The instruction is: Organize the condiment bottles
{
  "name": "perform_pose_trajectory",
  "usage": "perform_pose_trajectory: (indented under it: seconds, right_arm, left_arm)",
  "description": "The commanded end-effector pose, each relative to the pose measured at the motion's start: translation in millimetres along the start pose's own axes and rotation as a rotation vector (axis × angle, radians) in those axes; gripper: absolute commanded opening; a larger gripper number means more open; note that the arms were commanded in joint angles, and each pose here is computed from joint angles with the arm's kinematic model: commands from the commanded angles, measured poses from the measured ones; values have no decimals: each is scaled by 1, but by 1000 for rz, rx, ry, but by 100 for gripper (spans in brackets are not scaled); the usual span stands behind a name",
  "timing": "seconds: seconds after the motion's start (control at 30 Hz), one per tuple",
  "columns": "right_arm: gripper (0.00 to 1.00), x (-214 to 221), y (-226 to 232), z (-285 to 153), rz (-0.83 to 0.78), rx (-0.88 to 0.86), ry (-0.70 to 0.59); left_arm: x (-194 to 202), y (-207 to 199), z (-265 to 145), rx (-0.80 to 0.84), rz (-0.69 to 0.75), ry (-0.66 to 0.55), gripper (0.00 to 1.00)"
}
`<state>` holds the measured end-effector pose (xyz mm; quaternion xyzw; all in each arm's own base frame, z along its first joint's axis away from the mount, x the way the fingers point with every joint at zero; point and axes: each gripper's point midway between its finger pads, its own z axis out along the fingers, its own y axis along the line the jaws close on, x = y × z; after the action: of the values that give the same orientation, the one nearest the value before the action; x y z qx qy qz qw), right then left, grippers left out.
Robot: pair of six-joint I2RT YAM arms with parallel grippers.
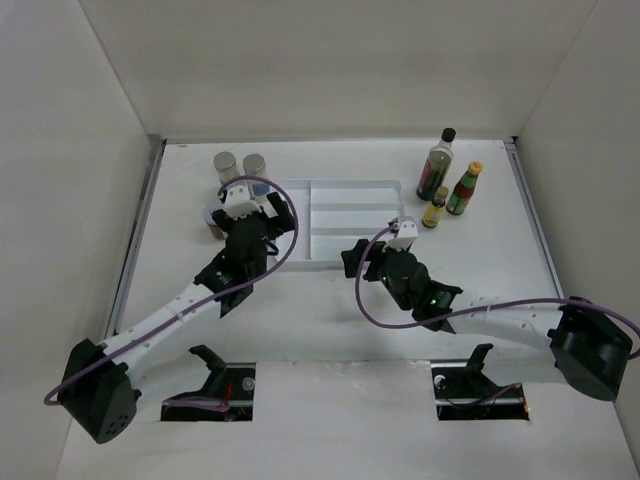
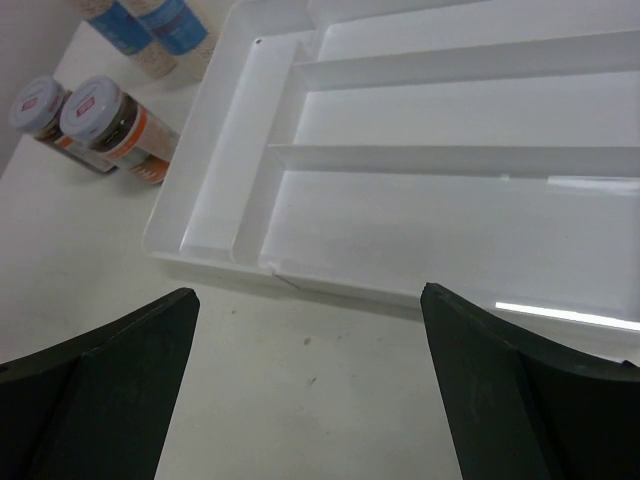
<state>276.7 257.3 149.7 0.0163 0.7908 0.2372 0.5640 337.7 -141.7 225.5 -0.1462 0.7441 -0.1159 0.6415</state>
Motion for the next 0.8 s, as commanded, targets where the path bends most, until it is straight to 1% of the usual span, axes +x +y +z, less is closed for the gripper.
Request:
perform_pose_trajectory:
  seconds: [0.0, 0.07, 0.13, 0.17, 0.2, 0.23, 0.27, 0.3, 0.33, 0.4, 0.43, 0.47, 0.5, 0.57, 0.6, 0.63, 0.67, 0.77]
  right_arm:
    - [100, -19, 32, 2, 22, -95, -45]
    - [100, -16, 34, 1, 34, -109, -33]
    - [100, -18, 38, -4, 70, -134, -37]
    - [90, -19, 41, -8, 79, -159, -41]
    - [64, -22, 45, -12, 87, -191, -49]
    - [43, -23, 47, -15, 100, -213, -52]
    - [29, -24, 49, -19, 108, -231, -51]
    - [23, -26, 50, -21, 114, -242, -51]
    - [21, -27, 50, -22, 117, -248, -51]
    - [22, -26, 51, -22, 117, -257, -47]
    - [26, -23, 51, -22, 113, -259, -40]
    - [33, -20, 52, -20, 110, -259, -31]
    - [43, -17, 52, -19, 105, -263, -21]
    - [67, -12, 51, -15, 105, -261, -8]
    - [76, -10, 52, -13, 105, -262, -2]
    - [81, -7, 52, -12, 103, -264, 6]
    - [84, -6, 53, -11, 101, -266, 12]
    - [89, -2, 55, -10, 98, -269, 24]
  left_arm:
    - [-43, 23, -18, -122, 84, -103, 100]
    - [-44, 24, -19, -111, 97, -87, 100]
    - [-34, 30, -14, -140, 138, -37, 100]
    - [-26, 33, -9, -157, 162, -8, 93]
    - [-20, 37, -6, -176, 177, 8, 71]
    - [-16, 44, -2, -202, 187, 21, 43]
    - [-11, 50, 2, -224, 182, 35, 29]
    - [-9, 56, 5, -249, 180, 48, 21]
    - [-7, 60, 8, -276, 178, 59, 17]
    - [-5, 62, 13, -305, 181, 72, 19]
    - [-6, 63, 15, -322, 184, 70, 25]
    - [-6, 65, 18, -338, 187, 68, 34]
    - [-4, 68, 21, -352, 191, 71, 46]
    - [1, 73, 27, -364, 195, 86, 62]
    - [5, 75, 31, -369, 198, 95, 69]
    - [7, 76, 34, -371, 199, 104, 73]
    - [10, 76, 38, -364, 199, 113, 75]
    - [18, 73, 48, -334, 190, 148, 78]
